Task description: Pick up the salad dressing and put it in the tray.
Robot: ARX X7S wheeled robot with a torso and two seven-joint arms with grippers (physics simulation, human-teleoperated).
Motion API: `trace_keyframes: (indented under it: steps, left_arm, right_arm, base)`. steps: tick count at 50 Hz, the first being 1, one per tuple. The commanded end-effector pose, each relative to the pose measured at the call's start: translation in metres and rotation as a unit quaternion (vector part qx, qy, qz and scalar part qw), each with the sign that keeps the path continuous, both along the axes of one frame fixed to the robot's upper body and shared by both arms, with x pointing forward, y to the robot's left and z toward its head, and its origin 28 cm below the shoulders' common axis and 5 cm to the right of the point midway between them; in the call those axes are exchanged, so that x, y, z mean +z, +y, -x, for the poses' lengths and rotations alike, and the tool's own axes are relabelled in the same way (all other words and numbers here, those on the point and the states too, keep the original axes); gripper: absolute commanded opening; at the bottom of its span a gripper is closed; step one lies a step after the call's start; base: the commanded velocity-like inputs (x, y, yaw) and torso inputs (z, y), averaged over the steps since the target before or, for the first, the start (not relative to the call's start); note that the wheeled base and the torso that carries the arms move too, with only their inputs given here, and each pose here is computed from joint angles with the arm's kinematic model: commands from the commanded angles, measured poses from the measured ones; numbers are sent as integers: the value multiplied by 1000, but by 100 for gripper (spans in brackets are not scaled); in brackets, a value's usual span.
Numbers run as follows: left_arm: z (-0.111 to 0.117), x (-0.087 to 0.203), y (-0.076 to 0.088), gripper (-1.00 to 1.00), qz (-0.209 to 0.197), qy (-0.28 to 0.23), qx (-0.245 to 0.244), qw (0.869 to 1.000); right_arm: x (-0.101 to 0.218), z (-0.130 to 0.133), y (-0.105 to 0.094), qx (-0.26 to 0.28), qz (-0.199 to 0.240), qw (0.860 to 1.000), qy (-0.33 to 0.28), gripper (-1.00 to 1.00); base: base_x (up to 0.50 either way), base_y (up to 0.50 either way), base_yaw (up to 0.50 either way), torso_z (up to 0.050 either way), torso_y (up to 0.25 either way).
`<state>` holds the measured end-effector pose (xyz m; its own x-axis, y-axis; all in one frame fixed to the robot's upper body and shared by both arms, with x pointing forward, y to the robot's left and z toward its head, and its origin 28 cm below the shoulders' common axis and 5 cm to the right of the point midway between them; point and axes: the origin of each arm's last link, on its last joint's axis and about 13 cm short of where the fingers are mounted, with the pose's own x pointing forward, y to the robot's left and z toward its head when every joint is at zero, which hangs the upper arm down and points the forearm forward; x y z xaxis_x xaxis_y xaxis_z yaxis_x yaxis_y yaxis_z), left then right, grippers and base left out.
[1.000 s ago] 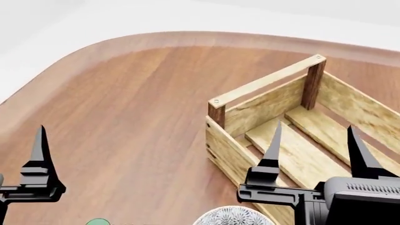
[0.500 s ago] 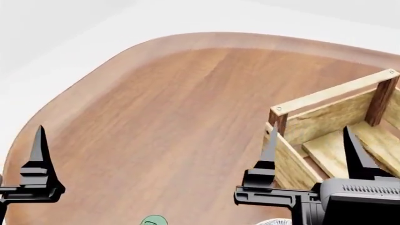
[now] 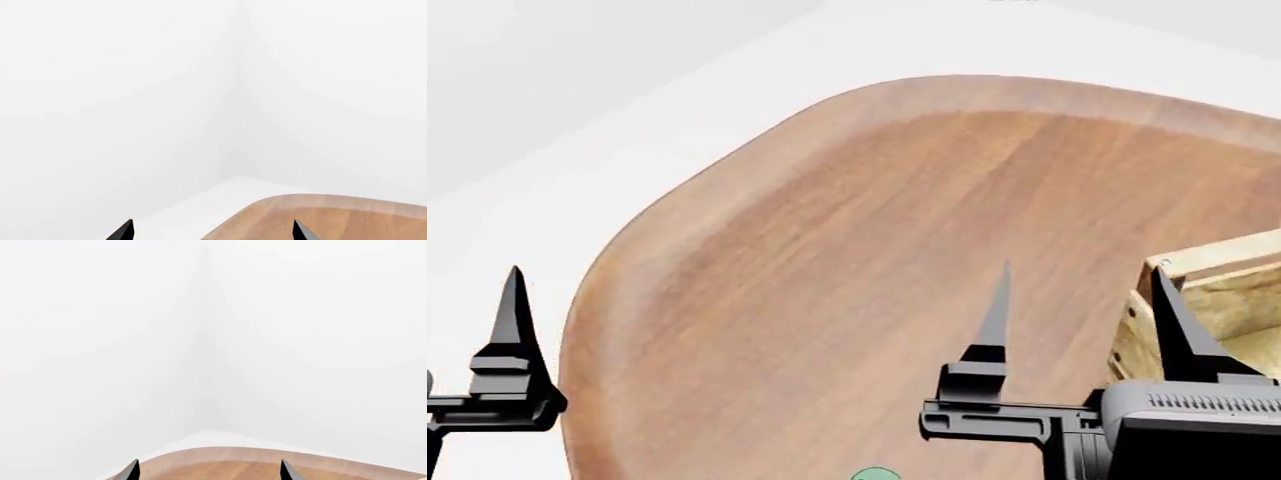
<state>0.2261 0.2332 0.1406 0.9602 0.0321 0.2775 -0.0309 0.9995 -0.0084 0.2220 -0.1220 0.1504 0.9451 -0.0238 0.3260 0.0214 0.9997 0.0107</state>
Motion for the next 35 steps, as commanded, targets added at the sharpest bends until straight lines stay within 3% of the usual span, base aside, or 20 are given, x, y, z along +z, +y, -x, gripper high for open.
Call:
trace_keyframes:
  steps: [1, 5, 9, 16, 18, 20, 21, 22, 25, 26, 35]
  left_arm:
    - [0, -1, 0, 100, 0, 1, -2, 1000]
    - [-1, -2, 0, 100, 1, 3, -2, 1000]
    - [0, -3, 0, 100, 2, 5, -2, 1000]
    - [0, -3, 0, 100, 3, 6, -2, 1000]
    - [1, -4, -1, 100, 3, 6, -4, 1000]
    - [1, -4, -1, 100, 3, 7, -4, 1000]
    - [1, -4, -1, 100, 3, 8, -5, 1000]
    - [1, -4, -1, 100, 3, 8, -5, 1000]
    - [2, -4, -1, 100, 3, 6, -6, 1000]
    - [2, -4, -1, 100, 3, 7, -5, 1000]
    - [3, -4, -1, 100, 4, 8, -8, 1000]
  right_arm:
    - [-1, -2, 0, 0, -7, 1000, 9, 100]
    - [-4, 1, 0, 23, 17, 999, 20, 100]
    - [-7, 2, 0, -1, 52, 998, 39, 100]
    - [-7, 7, -13, -1, 50, 997, 60, 100]
    - [-12, 9, -17, 27, 82, 994, 69, 100]
    - [-15, 11, -21, -1, 112, 992, 58, 100]
    - [-16, 12, -22, 17, 135, 989, 62, -100]
    - [-16, 14, -24, 35, 132, 988, 73, 100]
    - [-14, 18, -29, 62, 111, 986, 105, 100]
    - [-16, 22, -32, 69, 141, 980, 123, 100]
    - [-27, 45, -41, 142, 209, 943, 215, 100]
  base:
    - [0, 0, 0, 0, 0]
    - [0, 0, 0, 0, 0]
    - [0, 0, 0, 0, 0]
    - [0, 0, 0, 0, 0]
    - [0, 0, 0, 0, 0]
    - [0, 0, 0, 0, 0]
    - [0, 0, 0, 0, 0]
    - [0, 0, 0, 0, 0]
    - [0, 0, 0, 0, 0]
    - [0, 0, 0, 0, 0]
    - [0, 0, 0, 0, 0]
